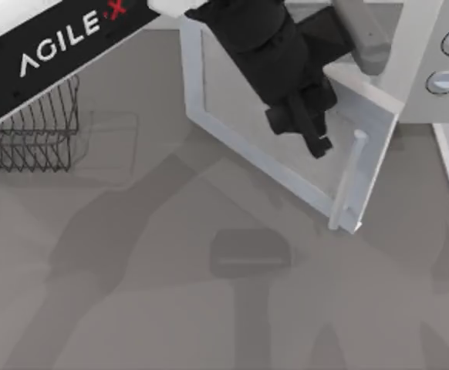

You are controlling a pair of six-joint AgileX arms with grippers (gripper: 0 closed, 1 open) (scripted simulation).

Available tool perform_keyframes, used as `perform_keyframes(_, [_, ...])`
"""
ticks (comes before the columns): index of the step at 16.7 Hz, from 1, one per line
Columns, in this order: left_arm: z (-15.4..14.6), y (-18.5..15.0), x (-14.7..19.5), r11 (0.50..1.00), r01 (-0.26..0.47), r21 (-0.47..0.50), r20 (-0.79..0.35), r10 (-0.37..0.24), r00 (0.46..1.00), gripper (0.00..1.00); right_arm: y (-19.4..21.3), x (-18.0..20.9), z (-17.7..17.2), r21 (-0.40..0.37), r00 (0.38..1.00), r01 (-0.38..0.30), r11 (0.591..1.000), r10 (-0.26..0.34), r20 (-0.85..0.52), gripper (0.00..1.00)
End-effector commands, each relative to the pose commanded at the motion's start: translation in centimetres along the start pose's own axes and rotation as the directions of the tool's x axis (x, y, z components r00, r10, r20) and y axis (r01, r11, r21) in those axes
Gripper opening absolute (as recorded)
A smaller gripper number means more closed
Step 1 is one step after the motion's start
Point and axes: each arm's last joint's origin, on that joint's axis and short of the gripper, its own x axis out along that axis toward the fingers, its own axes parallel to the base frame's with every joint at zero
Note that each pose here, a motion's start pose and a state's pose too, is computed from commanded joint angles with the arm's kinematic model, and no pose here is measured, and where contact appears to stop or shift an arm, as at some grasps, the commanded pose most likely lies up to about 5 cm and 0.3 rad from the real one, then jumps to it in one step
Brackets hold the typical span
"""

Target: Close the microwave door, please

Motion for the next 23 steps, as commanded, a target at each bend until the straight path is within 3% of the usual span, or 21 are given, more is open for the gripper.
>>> perform_keyframes(4, [0.2, -0.1, 1.5, 0.999, 0.028, -0.022, -0.036, -0.029, 0.999, 0.00, 0.0, 0.0, 0.0, 0.000, 1.000, 0.000, 1.000, 0.000, 0.000, 1.00])
perform_keyframes(9, [1.7, 0.1, -0.2, 0.999, -0.025, 0.019, 0.041, 0.025, 0.999, 0.00, 0.0, 0.0, 0.0, 0.000, 1.000, 0.000, 1.000, 0.000, 0.000, 1.00])
perform_keyframes(14, [1.7, 0.1, -0.3, 0.999, -0.026, 0.019, 0.042, 0.025, 0.999, 0.00, 0.0, 0.0, 0.0, 0.000, 1.000, 0.000, 1.000, 0.000, 0.000, 1.00])
perform_keyframes(21, [2.1, -0.7, 1.8, 0.999, 0.049, -0.007, -0.028, -0.049, 0.998, 0.00, 0.0, 0.0, 0.0, 0.000, 1.000, 0.000, 1.000, 0.000, 0.000, 1.00])
perform_keyframes(23, [2.3, -0.5, 2.2, 0.999, 0.045, -0.011, -0.027, -0.046, 0.999, 0.00, 0.0, 0.0, 0.0, 0.000, 1.000, 0.000, 1.000, 0.000, 0.000, 1.00])
